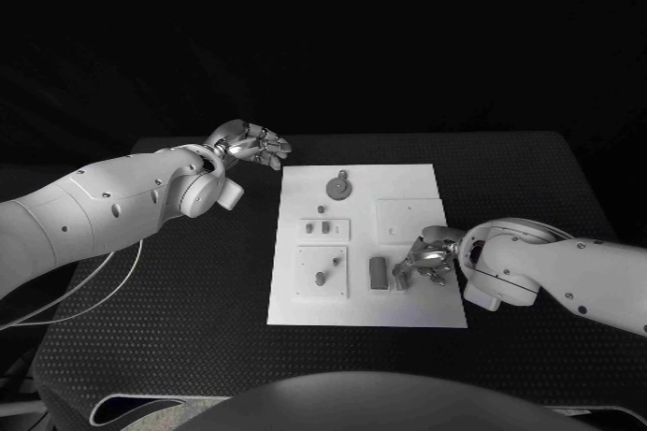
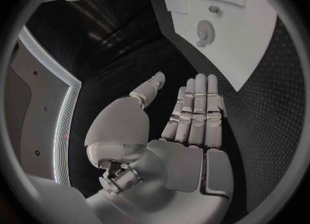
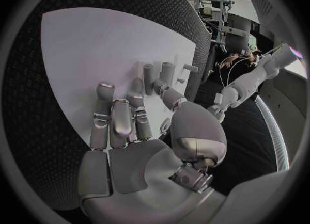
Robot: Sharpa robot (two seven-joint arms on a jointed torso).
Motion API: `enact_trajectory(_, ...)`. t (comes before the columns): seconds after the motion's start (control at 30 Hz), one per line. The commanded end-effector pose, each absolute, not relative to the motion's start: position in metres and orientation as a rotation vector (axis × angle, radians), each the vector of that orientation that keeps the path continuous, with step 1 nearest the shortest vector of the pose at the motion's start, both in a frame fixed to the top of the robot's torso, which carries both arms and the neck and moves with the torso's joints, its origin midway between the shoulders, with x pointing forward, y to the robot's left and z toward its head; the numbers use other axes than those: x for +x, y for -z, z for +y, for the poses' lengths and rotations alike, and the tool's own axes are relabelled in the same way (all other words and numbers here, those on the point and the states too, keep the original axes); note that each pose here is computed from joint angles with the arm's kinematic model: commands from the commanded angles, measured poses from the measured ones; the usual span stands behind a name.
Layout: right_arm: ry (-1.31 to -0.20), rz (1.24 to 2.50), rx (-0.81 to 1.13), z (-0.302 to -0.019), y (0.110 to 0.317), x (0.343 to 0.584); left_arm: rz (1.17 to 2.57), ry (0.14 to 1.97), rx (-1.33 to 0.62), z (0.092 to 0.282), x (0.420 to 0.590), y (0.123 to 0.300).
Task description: Assemble the parts on the task board
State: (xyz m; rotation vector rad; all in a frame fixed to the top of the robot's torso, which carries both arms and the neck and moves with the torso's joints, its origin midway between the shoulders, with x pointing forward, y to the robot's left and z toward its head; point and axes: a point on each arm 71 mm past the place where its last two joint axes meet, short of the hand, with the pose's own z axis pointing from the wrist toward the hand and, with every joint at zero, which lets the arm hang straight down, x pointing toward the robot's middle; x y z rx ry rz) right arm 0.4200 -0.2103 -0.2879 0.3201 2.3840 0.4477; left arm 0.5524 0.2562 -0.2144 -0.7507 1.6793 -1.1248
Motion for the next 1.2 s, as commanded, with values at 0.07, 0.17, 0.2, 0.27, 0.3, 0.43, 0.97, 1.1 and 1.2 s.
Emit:
enact_trajectory(0.07,-0.490,2.386,0.298,-0.203,0.288,0.418,1.680,1.144,-0.748,0.254,0.552,0.213)
enact_trajectory(0.17,-0.489,2.389,0.296,-0.203,0.288,0.418,1.680,1.143,-0.748,0.254,0.552,0.213)
enact_trajectory(0.2,-0.490,2.391,0.295,-0.203,0.288,0.418,1.680,1.143,-0.748,0.254,0.552,0.213)
enact_trajectory(0.27,-0.490,2.393,0.294,-0.203,0.288,0.418,1.680,1.143,-0.748,0.254,0.552,0.213)
enact_trajectory(0.3,-0.491,2.394,0.293,-0.203,0.288,0.418,1.680,1.143,-0.748,0.254,0.552,0.213)
enact_trajectory(0.43,-0.490,2.392,0.296,-0.204,0.289,0.418,1.680,1.143,-0.748,0.254,0.552,0.213)
enact_trajectory(0.97,-0.523,2.344,0.263,-0.222,0.282,0.416,1.672,1.137,-0.749,0.257,0.553,0.213)
enact_trajectory(1.1,-0.641,2.241,0.245,-0.224,0.267,0.427,1.665,1.133,-0.749,0.258,0.554,0.213)
enact_trajectory(1.2,-0.733,2.148,0.273,-0.228,0.256,0.440,1.640,1.133,-0.756,0.259,0.556,0.212)
